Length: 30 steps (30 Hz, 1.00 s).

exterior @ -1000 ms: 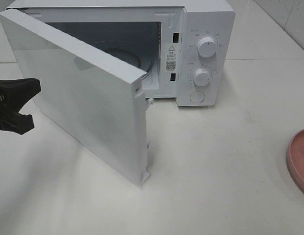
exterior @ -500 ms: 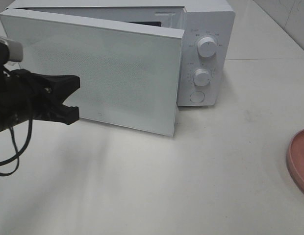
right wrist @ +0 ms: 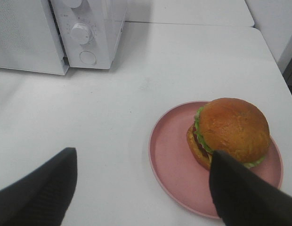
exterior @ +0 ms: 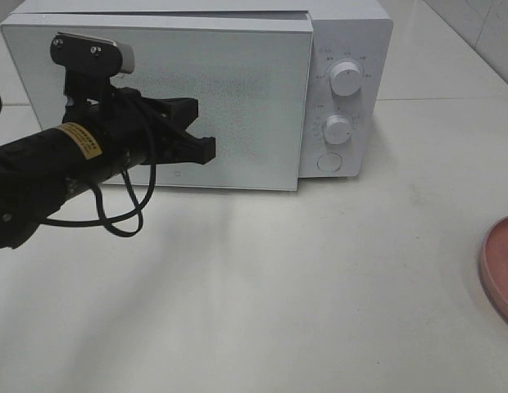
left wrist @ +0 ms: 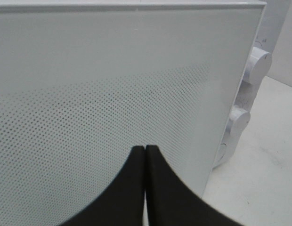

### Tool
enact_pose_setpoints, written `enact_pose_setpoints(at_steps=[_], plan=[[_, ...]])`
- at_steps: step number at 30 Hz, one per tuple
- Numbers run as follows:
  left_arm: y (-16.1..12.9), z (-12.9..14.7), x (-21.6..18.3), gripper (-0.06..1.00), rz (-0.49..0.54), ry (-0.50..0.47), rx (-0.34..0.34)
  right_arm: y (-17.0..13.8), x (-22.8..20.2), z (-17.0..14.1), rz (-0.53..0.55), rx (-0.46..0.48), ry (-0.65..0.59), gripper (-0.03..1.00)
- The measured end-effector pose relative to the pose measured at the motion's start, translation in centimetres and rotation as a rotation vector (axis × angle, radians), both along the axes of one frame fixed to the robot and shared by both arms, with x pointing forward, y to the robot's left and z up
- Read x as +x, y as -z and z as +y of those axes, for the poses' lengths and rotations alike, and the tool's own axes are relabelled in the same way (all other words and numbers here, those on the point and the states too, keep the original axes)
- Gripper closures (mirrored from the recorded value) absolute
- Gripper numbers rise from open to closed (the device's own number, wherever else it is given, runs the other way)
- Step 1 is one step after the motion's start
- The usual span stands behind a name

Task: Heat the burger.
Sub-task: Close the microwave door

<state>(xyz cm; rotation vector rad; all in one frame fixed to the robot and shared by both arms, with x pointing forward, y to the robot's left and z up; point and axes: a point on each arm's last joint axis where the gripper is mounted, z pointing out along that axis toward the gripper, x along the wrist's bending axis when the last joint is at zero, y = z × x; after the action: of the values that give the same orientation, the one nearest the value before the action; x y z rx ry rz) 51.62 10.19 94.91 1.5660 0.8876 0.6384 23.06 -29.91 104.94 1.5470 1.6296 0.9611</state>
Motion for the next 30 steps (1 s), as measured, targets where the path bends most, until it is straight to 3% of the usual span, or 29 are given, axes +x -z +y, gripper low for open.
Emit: enact_pose_setpoints(at_steps=[11,30], plan=[[0.1,-2.1,3.4,0.94,-0.020,-0.034,-0.044,0.0,0.0,0.0,0.000,0.000,0.000,0.21],[0.2,-6.4,7.2,0.94,-0.031,0.037,-0.002,0.0,0.0,0.0,0.000,0.000,0.000,0.21]])
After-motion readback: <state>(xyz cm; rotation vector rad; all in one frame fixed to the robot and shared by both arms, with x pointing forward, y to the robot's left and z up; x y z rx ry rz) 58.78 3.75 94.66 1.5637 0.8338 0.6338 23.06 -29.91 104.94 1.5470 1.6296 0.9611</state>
